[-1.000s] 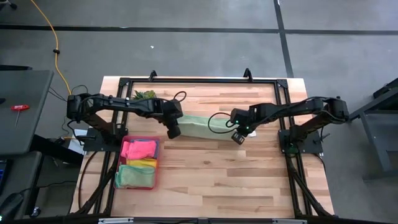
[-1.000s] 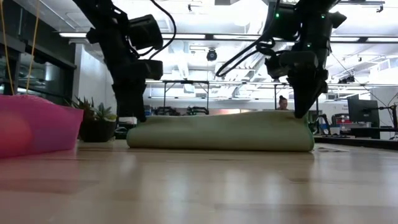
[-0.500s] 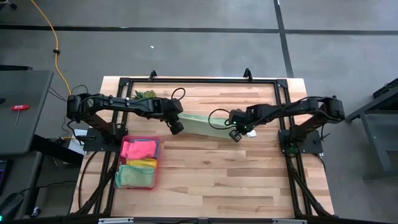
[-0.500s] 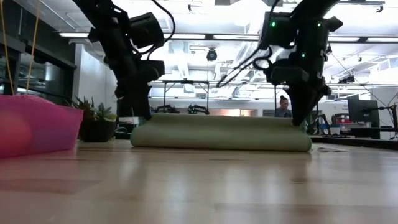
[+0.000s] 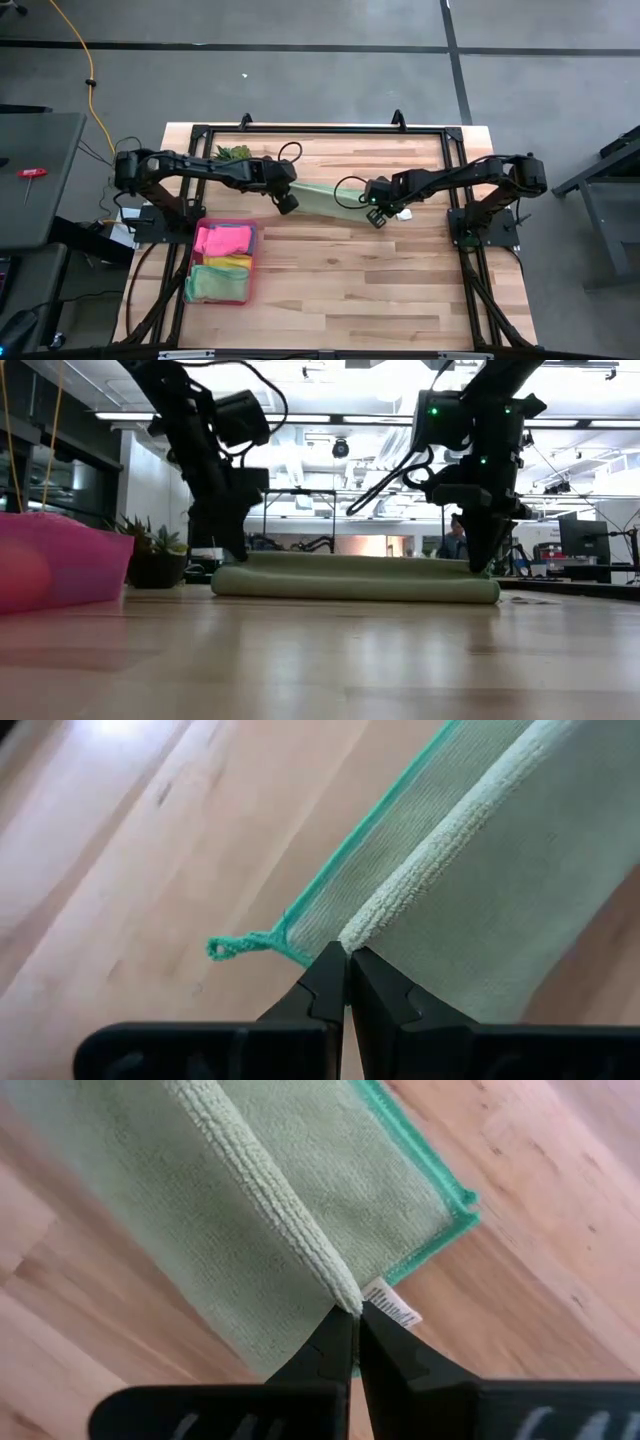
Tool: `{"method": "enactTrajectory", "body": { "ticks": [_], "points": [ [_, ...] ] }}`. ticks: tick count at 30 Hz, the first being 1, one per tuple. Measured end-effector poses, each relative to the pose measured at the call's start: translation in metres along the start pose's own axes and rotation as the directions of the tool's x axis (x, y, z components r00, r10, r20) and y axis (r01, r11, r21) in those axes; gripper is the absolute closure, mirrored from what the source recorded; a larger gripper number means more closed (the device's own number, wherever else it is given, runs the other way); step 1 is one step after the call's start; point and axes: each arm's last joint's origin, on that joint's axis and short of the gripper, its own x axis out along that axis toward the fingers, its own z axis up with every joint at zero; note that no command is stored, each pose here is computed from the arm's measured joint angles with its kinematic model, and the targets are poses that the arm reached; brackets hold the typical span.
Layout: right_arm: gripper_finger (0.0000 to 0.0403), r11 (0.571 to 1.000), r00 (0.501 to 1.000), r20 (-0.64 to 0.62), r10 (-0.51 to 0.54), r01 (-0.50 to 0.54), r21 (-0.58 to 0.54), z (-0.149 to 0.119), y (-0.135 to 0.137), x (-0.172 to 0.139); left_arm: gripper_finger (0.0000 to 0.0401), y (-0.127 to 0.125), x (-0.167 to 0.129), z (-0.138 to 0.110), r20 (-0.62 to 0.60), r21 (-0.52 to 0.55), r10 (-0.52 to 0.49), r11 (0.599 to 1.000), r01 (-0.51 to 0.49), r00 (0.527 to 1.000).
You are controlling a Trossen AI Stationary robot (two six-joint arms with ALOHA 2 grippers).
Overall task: Fold microfiber towels
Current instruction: Fold the green microfiber towel
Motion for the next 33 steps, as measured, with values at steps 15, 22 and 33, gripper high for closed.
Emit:
{"method": "enactTrajectory", "body": {
  "ticks": [15, 22, 33],
  "points": [
    [0.0402, 0.999, 0.999, 0.046, -0.01, 0.007, 0.051, 0.003, 0.001, 0.0, 0.0398, -0.002, 0.013, 0.0, 0.01, 0.003, 0.072, 0.997, -0.072, 0.997],
    [0.0369, 0.998, 0.995, 0.082, -0.05, 0.046, 0.052, 0.005, -0.001, 0.0, 0.0369, 0.0, 0.013, 0.001, 0.021, 0.0, 0.113, 0.994, -0.113, 0.993],
    [0.0208, 0.989, 0.98, 0.135, -0.147, 0.145, 0.023, 0.023, -0.021, -0.009, 0.0266, 0.018, 0.011, 0.005, 0.011, 0.052, 0.177, 0.983, -0.177, 0.984]
  ]
}}
